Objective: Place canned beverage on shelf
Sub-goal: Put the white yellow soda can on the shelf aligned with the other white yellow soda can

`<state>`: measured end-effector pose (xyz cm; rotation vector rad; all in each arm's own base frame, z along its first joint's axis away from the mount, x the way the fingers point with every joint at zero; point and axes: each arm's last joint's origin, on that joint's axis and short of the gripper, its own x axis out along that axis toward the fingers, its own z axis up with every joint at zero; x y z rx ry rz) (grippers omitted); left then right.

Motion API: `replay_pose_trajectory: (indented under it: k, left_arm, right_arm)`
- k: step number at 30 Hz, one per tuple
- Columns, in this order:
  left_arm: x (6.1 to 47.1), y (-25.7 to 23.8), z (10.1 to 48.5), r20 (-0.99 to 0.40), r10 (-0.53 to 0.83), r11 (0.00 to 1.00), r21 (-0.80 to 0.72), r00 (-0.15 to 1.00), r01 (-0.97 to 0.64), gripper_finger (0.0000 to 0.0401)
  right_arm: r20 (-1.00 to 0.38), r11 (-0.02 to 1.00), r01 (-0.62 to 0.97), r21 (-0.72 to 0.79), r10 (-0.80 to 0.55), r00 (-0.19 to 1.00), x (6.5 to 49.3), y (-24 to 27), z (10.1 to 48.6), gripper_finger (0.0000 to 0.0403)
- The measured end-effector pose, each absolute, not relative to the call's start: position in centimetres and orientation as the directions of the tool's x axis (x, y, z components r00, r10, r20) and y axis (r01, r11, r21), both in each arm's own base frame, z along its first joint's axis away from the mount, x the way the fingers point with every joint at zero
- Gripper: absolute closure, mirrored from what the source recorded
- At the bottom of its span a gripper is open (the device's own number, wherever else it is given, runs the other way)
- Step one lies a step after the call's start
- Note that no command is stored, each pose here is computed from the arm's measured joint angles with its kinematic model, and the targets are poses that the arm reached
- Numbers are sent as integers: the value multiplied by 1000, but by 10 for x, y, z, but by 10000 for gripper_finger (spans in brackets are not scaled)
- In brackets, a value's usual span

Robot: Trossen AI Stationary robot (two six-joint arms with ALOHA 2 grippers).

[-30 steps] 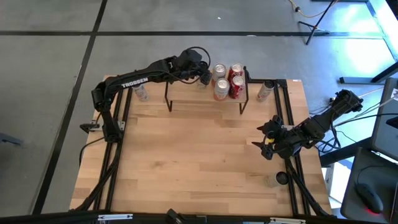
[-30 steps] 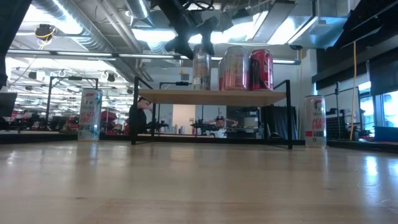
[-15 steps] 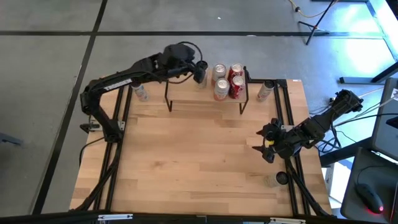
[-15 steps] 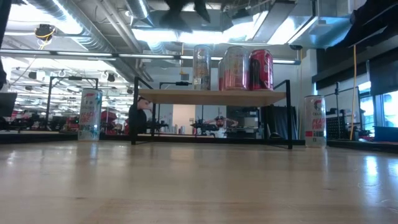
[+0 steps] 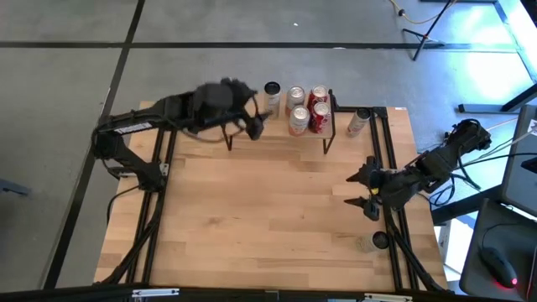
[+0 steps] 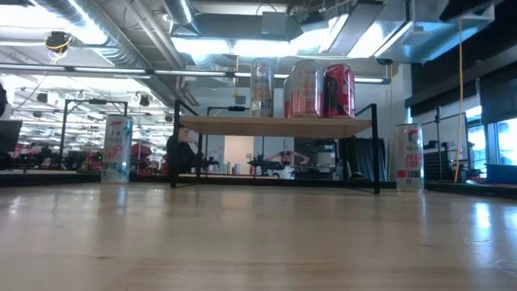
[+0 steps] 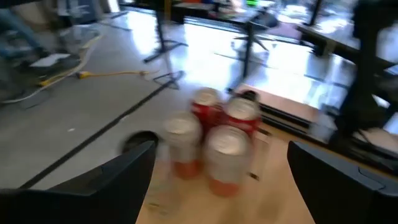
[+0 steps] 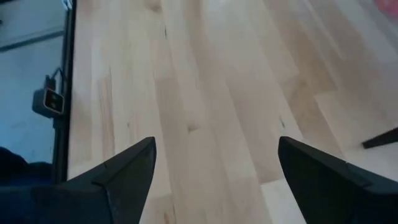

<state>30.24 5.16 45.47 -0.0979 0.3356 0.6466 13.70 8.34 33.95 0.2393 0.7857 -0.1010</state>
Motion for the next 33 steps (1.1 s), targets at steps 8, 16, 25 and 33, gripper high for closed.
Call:
replay_pose_trajectory:
  k: [8,16,25,33]
  left_arm:
    - [305,-6,448,-385,430,899,105,817,-424,48]
    - [309,-43,417,-454,334,940,96,826,-328,48]
    - [315,-72,383,-490,188,978,16,851,-207,48]
    - [315,-92,377,-464,121,976,-108,877,-191,48]
  right_arm:
    - [-668,968,107,229,76,740,145,91,374,78]
    - [-795,976,153,152,29,606,172,111,389,78]
    - [-918,920,299,255,132,374,170,138,374,78]
    - [-958,864,446,234,126,259,134,159,369,78]
